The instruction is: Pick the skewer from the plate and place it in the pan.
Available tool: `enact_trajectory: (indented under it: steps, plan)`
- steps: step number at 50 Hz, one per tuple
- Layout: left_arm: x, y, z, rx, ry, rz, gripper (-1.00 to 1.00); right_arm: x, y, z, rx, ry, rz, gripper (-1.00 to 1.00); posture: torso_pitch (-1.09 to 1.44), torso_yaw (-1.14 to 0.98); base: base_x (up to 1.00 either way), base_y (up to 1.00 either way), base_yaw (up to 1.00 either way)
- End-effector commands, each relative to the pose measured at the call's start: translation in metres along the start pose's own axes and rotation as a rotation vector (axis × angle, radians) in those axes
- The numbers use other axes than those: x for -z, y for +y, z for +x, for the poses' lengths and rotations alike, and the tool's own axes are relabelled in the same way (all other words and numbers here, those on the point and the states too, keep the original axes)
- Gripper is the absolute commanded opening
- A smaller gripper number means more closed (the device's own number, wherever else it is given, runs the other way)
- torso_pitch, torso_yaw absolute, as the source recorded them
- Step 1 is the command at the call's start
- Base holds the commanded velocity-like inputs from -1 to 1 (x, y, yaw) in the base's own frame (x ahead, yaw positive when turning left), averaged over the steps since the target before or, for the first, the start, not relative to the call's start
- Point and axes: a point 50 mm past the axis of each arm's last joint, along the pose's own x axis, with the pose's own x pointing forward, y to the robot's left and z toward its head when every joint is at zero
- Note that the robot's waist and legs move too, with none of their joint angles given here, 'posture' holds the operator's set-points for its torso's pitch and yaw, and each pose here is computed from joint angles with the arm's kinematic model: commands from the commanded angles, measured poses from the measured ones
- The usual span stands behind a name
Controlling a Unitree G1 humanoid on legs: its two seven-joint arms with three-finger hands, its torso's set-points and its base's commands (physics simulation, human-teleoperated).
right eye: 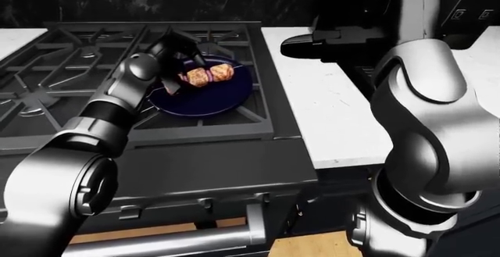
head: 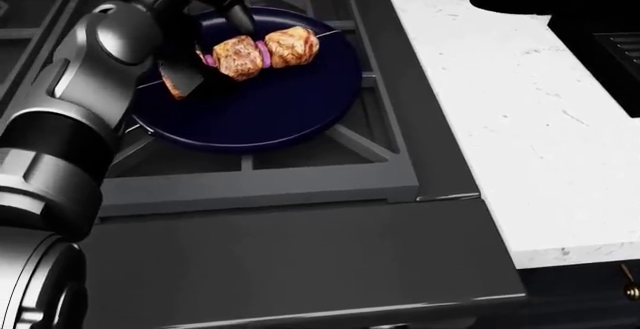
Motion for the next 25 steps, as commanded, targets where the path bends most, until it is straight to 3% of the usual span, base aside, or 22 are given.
enact_trajectory:
  steps: [1, 6, 11, 25]
  plan:
    - [-0.026, 0.0194, -0.0024, -0.072, -0.096, 0.007, -1.0, -0.0144, -0.0036, -0.0021, 0.019, -0.078, 0.005, 1.0, 0.0, 0.0, 0.0, 0.0, 0.0]
    - [-0.0273, 0.0179, -0.002, -0.068, -0.095, 0.006, -1.0, -0.0151, -0.0039, -0.0018, 0.02, -0.079, 0.006, 1.0, 0.0, 0.0, 0.0, 0.0, 0.0]
    - [-0.0279, 0.0183, -0.002, -0.065, -0.093, 0.013, -0.1, -0.0155, -0.0046, -0.0019, 0.02, -0.08, 0.008, 1.0, 0.0, 0.0, 0.0, 0.0, 0.0]
    - [-0.0267, 0.0176, -0.0019, -0.064, -0.09, 0.005, -0.01, -0.0155, -0.0034, -0.0016, 0.018, -0.08, 0.007, 1.0, 0.0, 0.0, 0.0, 0.0, 0.0]
